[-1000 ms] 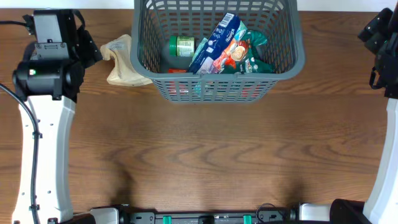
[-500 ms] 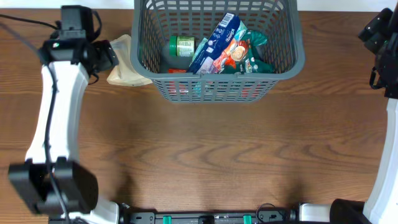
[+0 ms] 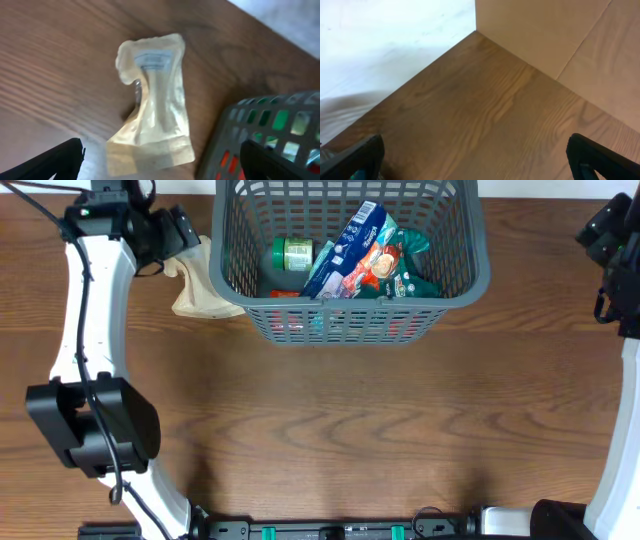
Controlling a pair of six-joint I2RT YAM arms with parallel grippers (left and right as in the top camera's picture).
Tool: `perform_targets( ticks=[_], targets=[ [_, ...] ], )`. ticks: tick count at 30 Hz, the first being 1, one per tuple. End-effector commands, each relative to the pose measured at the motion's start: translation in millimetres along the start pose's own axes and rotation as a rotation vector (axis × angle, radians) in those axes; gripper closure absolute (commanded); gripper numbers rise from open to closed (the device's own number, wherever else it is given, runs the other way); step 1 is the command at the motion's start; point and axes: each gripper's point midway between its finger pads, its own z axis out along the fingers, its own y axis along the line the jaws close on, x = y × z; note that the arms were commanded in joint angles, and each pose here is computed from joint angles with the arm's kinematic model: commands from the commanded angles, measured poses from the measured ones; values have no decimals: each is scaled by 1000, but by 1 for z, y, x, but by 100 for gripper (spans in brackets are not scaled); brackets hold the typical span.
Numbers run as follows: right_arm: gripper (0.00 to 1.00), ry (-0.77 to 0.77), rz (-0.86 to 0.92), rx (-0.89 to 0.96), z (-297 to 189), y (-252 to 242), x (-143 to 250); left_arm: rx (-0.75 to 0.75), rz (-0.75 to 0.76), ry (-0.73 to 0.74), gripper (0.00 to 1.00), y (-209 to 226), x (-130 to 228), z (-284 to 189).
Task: Pack container
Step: 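Move the left gripper to the crumpled plastic bag and grasp it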
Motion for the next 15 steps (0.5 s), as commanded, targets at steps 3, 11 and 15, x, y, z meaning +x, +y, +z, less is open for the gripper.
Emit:
perform_targets(
  ticks=[3,11,15],
  targets=[
    [1,-1,15,10,1,-2,0,4,-28,96,1,3,15,38],
    [1,-1,15,10,1,-2,0,-30,-37,176,1,15,33,85],
    [1,-1,15,10,1,-2,0,-46,-41,213,1,20,43,104]
  ],
)
